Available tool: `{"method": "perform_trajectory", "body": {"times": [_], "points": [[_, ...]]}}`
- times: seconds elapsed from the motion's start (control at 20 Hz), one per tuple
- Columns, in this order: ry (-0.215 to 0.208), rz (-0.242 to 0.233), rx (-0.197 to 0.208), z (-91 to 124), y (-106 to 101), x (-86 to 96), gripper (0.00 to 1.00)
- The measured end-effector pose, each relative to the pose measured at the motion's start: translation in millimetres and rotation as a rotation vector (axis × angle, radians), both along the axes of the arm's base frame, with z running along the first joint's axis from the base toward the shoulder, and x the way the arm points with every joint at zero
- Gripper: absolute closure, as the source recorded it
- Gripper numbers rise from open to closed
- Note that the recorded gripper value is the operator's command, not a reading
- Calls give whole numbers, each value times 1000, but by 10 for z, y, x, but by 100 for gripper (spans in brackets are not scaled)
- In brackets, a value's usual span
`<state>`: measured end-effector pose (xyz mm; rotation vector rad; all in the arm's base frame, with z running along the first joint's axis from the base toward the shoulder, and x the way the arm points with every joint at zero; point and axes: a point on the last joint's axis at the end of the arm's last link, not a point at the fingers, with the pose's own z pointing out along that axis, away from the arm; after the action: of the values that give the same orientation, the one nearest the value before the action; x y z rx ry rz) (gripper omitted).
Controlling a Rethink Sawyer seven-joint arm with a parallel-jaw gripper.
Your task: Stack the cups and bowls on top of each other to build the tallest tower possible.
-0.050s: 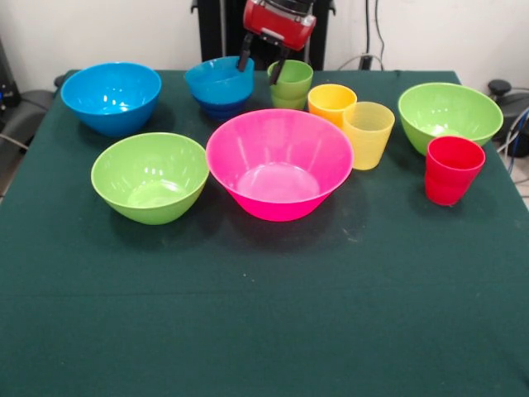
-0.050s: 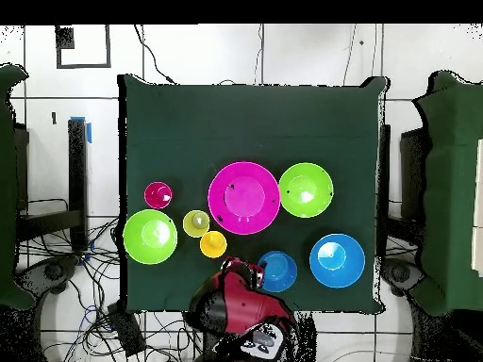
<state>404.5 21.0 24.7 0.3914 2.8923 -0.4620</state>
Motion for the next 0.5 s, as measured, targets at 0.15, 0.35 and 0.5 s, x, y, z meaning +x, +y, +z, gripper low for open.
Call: {"method": "perform_trajectory", "body": {"times": [0.15,0.35,0.5], "points": [[-4,2,0,7,30,12,0],[-6,-2,-1,9,26,20,0],[-6,-4,-1,9,17,20,0]]}}
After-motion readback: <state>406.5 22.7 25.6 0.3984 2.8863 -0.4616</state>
